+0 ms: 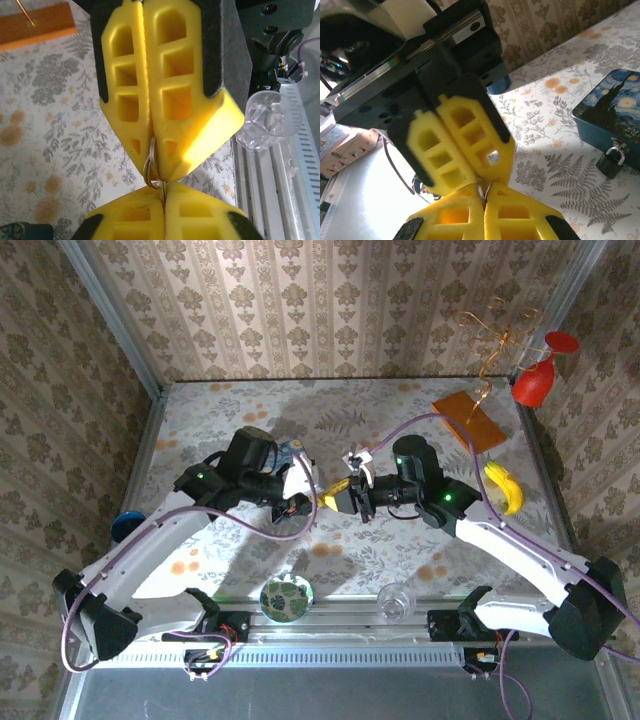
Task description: Unlock the padlock with the key
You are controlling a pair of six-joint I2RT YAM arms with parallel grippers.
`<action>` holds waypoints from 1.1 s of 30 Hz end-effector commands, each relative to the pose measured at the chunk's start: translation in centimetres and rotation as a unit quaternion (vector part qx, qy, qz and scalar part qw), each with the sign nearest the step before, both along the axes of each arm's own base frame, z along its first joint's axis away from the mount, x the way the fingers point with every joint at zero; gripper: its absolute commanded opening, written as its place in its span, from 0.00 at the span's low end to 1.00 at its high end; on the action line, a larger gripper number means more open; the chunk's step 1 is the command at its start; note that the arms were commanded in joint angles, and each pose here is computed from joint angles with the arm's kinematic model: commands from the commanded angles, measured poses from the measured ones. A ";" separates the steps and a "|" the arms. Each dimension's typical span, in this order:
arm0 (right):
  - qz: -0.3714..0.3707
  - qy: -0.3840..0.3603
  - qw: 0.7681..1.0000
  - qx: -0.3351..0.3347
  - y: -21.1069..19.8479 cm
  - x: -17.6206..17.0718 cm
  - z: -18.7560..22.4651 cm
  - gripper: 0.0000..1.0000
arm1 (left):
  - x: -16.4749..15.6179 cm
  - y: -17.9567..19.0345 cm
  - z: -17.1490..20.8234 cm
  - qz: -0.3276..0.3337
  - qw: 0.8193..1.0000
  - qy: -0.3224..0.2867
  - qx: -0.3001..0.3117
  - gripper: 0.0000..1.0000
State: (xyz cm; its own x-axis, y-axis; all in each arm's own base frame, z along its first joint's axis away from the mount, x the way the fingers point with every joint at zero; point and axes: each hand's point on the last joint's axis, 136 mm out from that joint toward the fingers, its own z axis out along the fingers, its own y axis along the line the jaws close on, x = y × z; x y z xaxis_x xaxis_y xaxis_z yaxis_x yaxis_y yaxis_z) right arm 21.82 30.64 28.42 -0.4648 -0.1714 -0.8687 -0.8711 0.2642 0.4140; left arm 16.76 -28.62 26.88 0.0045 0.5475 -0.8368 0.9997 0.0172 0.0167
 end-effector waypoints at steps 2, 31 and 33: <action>-0.078 -0.007 0.997 0.003 -1.5 1.7 0.6 0.00 | 0.4 1.0 1.1 0.033 0.999 -0.005 -0.032 0.38; -0.199 0.089 0.936 0.276 -3.9 6.4 7.5 0.00 | 5.8 -0.1 10.2 0.140 0.875 0.194 -0.421 0.58; -0.190 0.086 0.936 0.285 -3.8 6.2 7.8 0.00 | 5.4 -0.3 10.9 0.119 0.871 0.199 -0.432 0.56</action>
State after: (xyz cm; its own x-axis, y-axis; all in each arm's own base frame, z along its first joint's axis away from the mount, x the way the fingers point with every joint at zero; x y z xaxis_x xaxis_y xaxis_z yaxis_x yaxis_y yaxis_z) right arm 28.33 27.09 34.83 -0.5653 0.4639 -0.6821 -0.6334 0.2857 0.7192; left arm 23.99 -28.82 35.06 -0.4303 -0.2982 -0.8520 0.8467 0.1941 -0.4955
